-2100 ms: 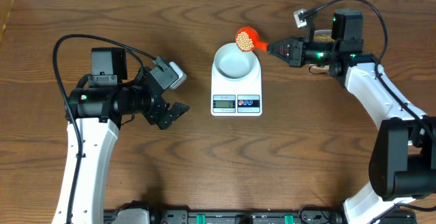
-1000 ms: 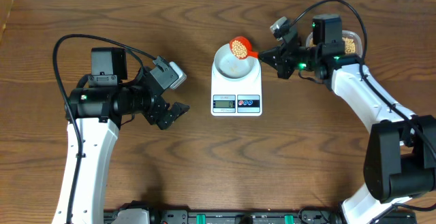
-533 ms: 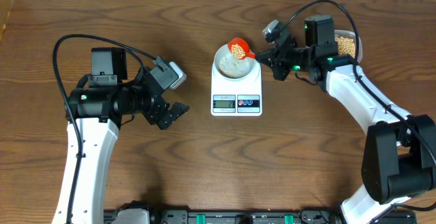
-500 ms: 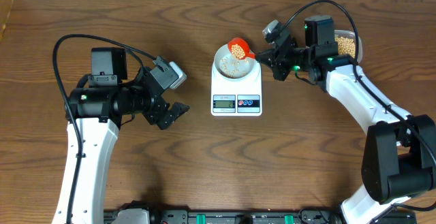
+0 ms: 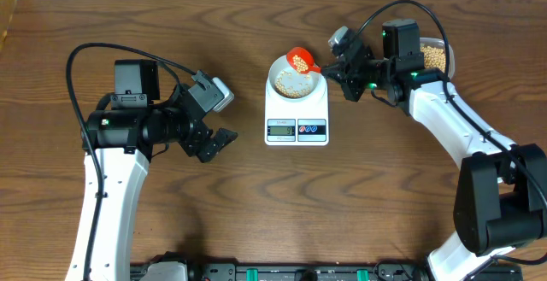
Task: Scoop item into bowl and weigh 50g on scale
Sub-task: 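Tilt the scoop over the white bowl to pour soybeans in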
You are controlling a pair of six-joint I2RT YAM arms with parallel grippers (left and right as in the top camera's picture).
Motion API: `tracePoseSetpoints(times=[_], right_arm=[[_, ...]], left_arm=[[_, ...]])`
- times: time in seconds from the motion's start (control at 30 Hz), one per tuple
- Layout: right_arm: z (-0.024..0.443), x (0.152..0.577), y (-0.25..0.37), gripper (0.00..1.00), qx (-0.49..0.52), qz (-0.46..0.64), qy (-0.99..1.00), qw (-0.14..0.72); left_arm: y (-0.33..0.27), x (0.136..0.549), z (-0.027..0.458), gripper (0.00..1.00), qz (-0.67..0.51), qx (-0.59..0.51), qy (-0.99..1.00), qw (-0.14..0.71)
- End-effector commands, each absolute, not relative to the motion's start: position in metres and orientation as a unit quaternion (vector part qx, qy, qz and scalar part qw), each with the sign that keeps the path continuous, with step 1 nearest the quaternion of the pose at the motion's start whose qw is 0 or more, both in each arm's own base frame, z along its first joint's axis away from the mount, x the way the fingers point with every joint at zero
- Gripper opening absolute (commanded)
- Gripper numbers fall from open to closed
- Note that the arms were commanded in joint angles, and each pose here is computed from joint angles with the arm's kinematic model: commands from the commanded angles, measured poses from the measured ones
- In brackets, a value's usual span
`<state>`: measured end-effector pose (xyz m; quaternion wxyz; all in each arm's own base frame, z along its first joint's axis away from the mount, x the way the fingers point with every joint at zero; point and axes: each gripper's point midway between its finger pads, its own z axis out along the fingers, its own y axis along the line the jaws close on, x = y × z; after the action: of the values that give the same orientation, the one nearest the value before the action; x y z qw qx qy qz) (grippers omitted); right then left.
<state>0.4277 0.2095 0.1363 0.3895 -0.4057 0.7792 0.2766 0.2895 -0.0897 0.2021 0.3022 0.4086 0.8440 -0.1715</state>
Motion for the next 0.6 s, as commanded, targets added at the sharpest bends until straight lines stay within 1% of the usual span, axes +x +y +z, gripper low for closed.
tracePoseSetpoints(times=[0.0,0.57], right_arm=[[0.1332,0.4267,0.2122,0.01,-0.429,0.271,0.767,0.393],[0.1334,0.4266,0.2124,0.01,-0.449,0.261,0.755,0.401]], left_arm=[[-0.0896,0.2924,0.2125,0.93,-0.167,0.416,0.836,0.318],[-0.0896,0.2924,0.2125,0.93,-0.167,0.416,0.836,0.318]])
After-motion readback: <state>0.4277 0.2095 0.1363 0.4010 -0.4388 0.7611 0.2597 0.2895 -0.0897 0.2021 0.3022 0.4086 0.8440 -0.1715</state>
